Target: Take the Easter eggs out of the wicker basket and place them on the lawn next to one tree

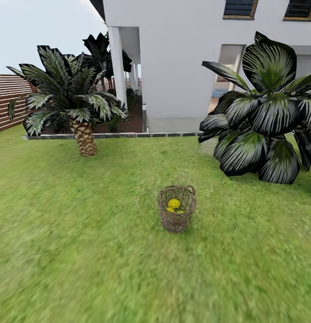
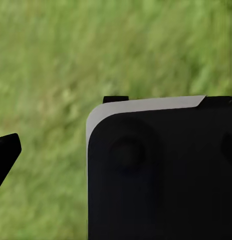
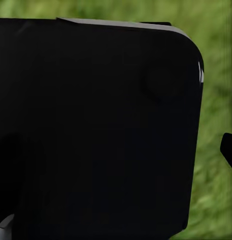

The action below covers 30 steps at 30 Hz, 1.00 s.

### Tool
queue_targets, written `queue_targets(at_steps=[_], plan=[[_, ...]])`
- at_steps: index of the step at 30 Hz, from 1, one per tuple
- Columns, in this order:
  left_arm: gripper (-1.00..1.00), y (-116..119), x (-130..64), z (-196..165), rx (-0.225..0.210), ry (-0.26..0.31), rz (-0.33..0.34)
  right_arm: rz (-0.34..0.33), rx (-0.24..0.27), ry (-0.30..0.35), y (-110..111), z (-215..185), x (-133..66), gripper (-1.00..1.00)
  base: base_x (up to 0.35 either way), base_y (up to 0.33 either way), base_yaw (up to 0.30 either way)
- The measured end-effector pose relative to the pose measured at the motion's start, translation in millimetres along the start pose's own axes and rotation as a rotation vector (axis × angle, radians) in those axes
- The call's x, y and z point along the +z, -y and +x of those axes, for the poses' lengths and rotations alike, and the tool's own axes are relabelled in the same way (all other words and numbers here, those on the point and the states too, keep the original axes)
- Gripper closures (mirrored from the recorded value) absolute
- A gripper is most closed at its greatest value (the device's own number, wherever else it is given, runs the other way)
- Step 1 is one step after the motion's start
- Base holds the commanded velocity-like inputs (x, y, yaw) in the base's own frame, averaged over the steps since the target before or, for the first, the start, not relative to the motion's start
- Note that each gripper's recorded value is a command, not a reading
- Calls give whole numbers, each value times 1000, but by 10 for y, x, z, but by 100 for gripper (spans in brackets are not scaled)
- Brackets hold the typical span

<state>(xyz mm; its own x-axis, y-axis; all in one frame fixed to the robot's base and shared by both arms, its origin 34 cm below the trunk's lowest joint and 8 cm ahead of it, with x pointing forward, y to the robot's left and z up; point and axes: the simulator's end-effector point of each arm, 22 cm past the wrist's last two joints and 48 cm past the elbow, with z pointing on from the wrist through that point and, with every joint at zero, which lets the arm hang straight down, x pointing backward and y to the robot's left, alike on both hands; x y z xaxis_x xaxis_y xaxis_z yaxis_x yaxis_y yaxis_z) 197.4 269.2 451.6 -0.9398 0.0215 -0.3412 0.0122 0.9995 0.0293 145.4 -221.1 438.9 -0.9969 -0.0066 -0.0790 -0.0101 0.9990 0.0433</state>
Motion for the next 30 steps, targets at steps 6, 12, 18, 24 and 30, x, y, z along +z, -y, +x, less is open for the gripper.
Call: queue_targets(at_steps=[6, 12, 18, 24, 30], plan=[[-100, 0, -1, 3, 0, 0, 0, 0, 0, 0, 0, 1, 0, -100, 8, -19, 0], [-100, 1, 0, 2, 0, 0, 0, 0, -1, 2, 0, -7, 1, -100, 1, -73, 0], [-100, 1, -2, 4, 0, -1, 0, 37, -10, 18, 260, -107, 8, -100, 87, -216, 0], [-100, 2, -2, 6, 1, -1, 1, 40, -12, -19, 287, 68, -11, -100, 195, -212, 0], [-100, 2, -2, 7, 1, -2, 1, 28, -8, -29, 216, 122, -15, -100, 223, -210, 0]])
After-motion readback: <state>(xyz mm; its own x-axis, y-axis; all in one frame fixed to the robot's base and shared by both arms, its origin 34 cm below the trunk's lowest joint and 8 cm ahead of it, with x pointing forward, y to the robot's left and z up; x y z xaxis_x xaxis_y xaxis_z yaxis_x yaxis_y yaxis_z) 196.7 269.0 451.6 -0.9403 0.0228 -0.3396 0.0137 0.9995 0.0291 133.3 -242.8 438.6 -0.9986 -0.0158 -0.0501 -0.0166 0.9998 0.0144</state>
